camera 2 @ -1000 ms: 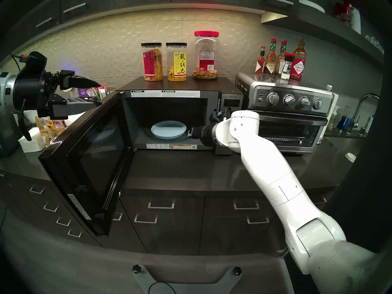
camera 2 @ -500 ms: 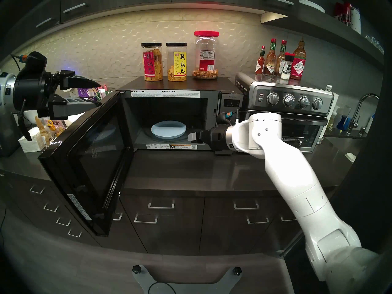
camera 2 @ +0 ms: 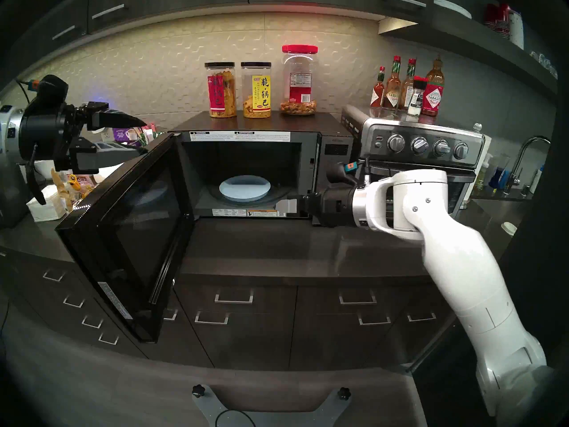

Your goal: Open the microwave, put the plate inside, and close the door

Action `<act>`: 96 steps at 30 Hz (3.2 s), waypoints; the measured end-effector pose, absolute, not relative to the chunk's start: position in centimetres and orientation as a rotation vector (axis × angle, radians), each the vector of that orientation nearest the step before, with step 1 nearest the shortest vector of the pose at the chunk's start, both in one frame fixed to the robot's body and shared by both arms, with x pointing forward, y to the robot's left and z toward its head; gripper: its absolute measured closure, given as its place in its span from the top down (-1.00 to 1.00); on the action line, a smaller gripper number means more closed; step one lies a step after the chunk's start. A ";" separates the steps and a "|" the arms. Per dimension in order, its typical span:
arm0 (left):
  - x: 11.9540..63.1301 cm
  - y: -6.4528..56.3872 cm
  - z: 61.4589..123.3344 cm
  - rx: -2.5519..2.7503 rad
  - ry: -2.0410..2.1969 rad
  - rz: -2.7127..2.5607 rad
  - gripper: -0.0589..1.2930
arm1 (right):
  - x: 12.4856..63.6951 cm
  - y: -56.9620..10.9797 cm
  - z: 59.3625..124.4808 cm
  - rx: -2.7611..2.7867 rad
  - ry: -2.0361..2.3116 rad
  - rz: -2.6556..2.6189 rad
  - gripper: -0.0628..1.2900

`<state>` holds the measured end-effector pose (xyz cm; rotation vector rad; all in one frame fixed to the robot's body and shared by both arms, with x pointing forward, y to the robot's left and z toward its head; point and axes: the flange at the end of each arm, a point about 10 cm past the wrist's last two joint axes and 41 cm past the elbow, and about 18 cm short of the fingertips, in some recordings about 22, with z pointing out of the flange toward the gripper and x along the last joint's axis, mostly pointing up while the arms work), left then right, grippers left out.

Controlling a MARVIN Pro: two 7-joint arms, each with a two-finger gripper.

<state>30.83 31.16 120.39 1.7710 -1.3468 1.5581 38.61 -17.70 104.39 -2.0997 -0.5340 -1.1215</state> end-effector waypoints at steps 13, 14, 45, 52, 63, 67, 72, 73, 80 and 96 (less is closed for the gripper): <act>30.8 31.2 120.4 1.769 -1.348 1.561 0.87 | 36.3 -21.4 103.5 -2.205 -0.621 -1.147 0.86; 30.8 31.2 120.5 1.769 -1.348 1.561 0.87 | 36.2 -21.7 103.4 -2.217 -0.629 -1.149 0.86; 30.8 31.2 120.5 1.766 -1.348 1.564 0.87 | 35.5 -27.0 103.1 -2.190 -0.848 -1.263 0.86; 30.8 31.3 120.5 1.765 -1.347 1.564 0.87 | 35.4 -27.9 102.2 -2.115 -0.932 -1.279 0.86; 30.8 31.3 120.6 1.768 -1.343 1.562 0.87 | 34.9 -29.3 100.8 -1.987 -1.081 -1.301 0.86; 30.8 31.3 120.6 1.770 -1.340 1.560 0.87 | 34.6 -29.9 100.5 -1.932 -1.136 -1.317 0.86; 30.8 31.3 120.6 1.774 -1.335 1.560 0.87 | 34.2 -30.5 100.0 -1.862 -1.190 -1.335 0.86; 30.8 31.3 120.6 1.775 -1.334 1.560 0.87 | 34.1 -30.6 99.9 -1.846 -1.201 -1.339 0.86; 30.8 31.3 120.7 1.779 -1.327 1.562 0.87 | 33.4 -31.5 99.0 -1.713 -1.283 -1.374 0.86; 30.8 31.3 120.7 1.782 -1.321 1.563 0.87 | 32.9 -32.1 98.2 -1.553 -1.338 -1.436 0.86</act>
